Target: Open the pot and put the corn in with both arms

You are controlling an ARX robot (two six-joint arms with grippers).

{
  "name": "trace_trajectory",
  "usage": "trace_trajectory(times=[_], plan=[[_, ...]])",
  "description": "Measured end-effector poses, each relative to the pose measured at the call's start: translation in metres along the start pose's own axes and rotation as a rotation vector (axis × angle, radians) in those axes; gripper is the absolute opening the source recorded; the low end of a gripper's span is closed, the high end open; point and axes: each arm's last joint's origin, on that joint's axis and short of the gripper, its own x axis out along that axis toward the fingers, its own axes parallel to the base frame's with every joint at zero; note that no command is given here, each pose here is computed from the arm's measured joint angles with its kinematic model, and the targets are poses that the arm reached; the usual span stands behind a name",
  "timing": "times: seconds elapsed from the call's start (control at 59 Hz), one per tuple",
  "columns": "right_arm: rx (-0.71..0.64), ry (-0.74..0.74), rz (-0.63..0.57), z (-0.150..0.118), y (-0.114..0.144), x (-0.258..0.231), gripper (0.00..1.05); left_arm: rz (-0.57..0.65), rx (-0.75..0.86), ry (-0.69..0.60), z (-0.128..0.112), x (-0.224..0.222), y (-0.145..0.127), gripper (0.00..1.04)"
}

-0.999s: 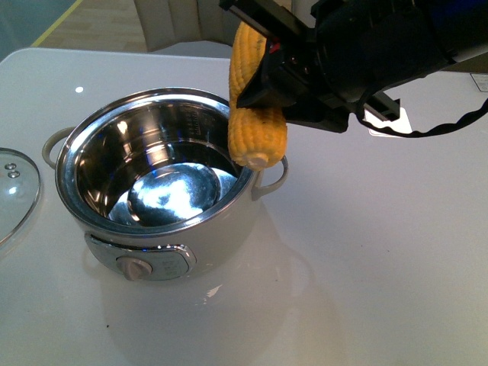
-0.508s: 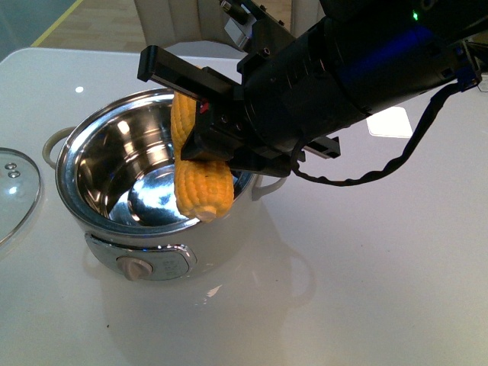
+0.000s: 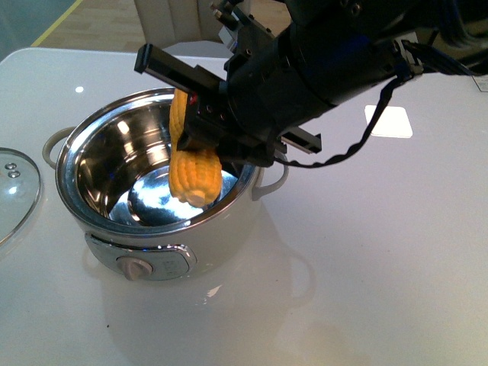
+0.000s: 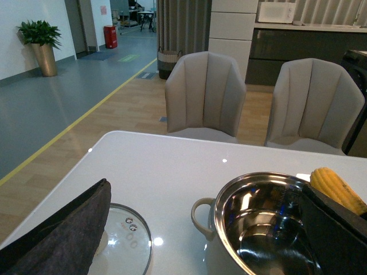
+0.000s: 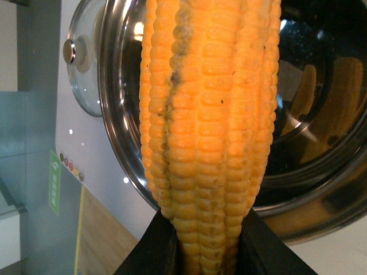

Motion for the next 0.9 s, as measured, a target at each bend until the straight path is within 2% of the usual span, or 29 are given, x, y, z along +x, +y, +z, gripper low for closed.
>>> trace_trajectory(times=[0.203, 0.508, 0.593, 0.898], plan=[[0.006, -0.014, 0.001, 0.012, 0.009, 0.007, 0.15, 0.0, 0.0, 0.0, 0.0, 0.0, 0.0, 0.98], [0.023, 0.015, -0.034, 0.006, 0.005, 0.02, 0.15, 0.0, 0.0, 0.0, 0.0, 0.0, 0.0, 0.98], [0.024, 0.015, -0.035, 0.006, 0.005, 0.02, 0.33, 0.0, 0.0, 0.0, 0.0, 0.0, 0.0, 0.98], [0.033, 0.008, -0.038, 0.007, 0.004, 0.02, 0.81, 0.0, 0.0, 0.0, 0.0, 0.0, 0.0, 0.98]])
